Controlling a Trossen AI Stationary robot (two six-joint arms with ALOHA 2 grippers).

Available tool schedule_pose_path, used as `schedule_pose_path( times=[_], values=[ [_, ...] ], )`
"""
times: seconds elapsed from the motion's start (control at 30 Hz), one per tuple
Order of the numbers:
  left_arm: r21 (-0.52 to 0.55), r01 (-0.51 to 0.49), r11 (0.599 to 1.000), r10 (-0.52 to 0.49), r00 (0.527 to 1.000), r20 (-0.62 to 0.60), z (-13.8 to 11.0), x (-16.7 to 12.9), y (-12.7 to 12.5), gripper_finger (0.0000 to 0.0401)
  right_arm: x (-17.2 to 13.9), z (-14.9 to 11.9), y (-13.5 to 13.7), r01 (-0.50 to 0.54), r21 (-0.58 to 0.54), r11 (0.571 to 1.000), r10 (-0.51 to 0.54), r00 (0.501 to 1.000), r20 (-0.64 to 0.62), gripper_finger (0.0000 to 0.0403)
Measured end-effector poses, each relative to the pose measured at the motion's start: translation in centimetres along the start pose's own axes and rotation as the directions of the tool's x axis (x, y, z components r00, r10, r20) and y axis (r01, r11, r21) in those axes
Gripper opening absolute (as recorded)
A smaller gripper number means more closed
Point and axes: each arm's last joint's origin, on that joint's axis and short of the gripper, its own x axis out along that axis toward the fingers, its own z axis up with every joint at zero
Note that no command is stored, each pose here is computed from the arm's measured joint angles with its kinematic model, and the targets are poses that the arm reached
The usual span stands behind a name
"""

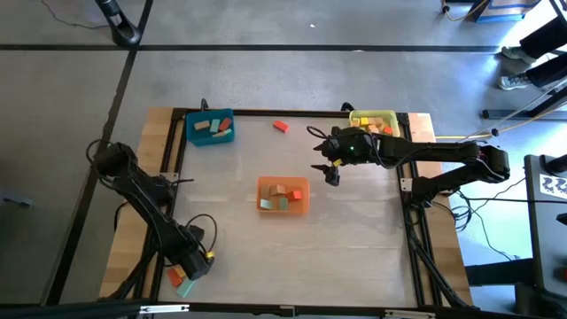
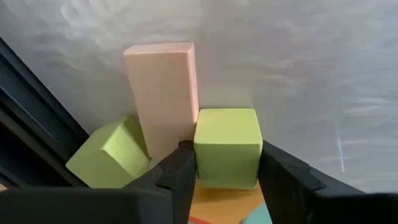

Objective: Sort blocks by size
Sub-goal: Put the light green cube block into the yellow bin

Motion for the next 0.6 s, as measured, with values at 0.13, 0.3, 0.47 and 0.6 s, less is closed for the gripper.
schedule_pose_path(
  times=[0.13, 0.3, 0.47, 0.6],
  values=[
    [0.035, 0.001, 0.999, -0.001, 1.000, 0.000, 0.0, 0.0, 0.0, 0.0120, 0.0, 0.0, 0.0, -0.001, 0.001, 1.000, 0.001, 1.000, 0.000, 0.0285],
    [0.057, 0.027, 0.998, -0.027, 1.000, -0.006, 0.3, -0.7, -0.1, 0.0124, 0.0, -0.1, 0.0, -0.002, 0.001, 1.000, 0.002, 1.000, -0.008, 0.0285],
    [0.112, 0.120, 0.986, -0.117, 0.993, -0.031, 1.1, -2.9, -0.7, 0.0127, 0.0, -0.3, 0.0, -0.005, 0.002, 1.000, 0.005, 0.999, -0.034, 0.0285],
    [0.166, 0.217, 0.962, -0.221, 0.975, 0.002, 2.3, -4.8, -0.7, 0.0120, -0.4, -0.5, 0.0, -0.007, 0.002, 1.000, 0.007, 0.999, -0.053, 0.0285]
  ],
)
